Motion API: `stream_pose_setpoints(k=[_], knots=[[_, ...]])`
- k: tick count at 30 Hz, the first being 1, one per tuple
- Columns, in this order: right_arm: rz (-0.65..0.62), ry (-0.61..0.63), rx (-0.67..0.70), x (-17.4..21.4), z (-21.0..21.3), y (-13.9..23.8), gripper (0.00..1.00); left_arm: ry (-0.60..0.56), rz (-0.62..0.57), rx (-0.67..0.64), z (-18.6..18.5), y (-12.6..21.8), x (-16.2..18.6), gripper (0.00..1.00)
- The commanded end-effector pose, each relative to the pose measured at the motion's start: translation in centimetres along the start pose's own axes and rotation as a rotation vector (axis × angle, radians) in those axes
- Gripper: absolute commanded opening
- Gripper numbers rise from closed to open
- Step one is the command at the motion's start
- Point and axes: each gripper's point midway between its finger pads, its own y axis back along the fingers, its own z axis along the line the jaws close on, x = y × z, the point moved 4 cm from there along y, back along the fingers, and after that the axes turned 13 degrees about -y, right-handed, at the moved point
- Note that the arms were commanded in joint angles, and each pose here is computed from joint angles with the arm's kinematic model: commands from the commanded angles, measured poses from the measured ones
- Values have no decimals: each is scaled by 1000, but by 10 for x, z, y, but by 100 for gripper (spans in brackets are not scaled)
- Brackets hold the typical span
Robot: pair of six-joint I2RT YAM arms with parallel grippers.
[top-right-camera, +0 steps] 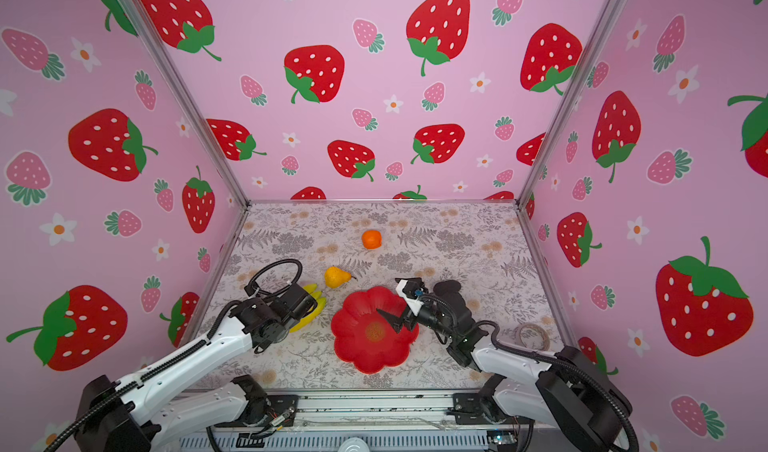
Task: Place and organize the fake fruits in the fruit bowl
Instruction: 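Carry the bananas into the red bowl and release with the left gripper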
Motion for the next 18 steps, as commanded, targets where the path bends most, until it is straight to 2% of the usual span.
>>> stream_pose_setpoints(k=[1,5,8,14,18], knots=[[40,-26,44,6,-5,8,99,-63,-66,85,-7,24,-18,0],[54,-16,-16,10,7,20,99,-182,-19,321,-52,32,-17,0],[22,-6,-42,4,16,35,99,-319,51,431,-85,35,-7,0],[-27,-35,-33,12,20,56,99,-547,70,532,-149,46,20,0],[-22,-23,-34,8,21,56,99,-621,115,474,-170,36,38,0]])
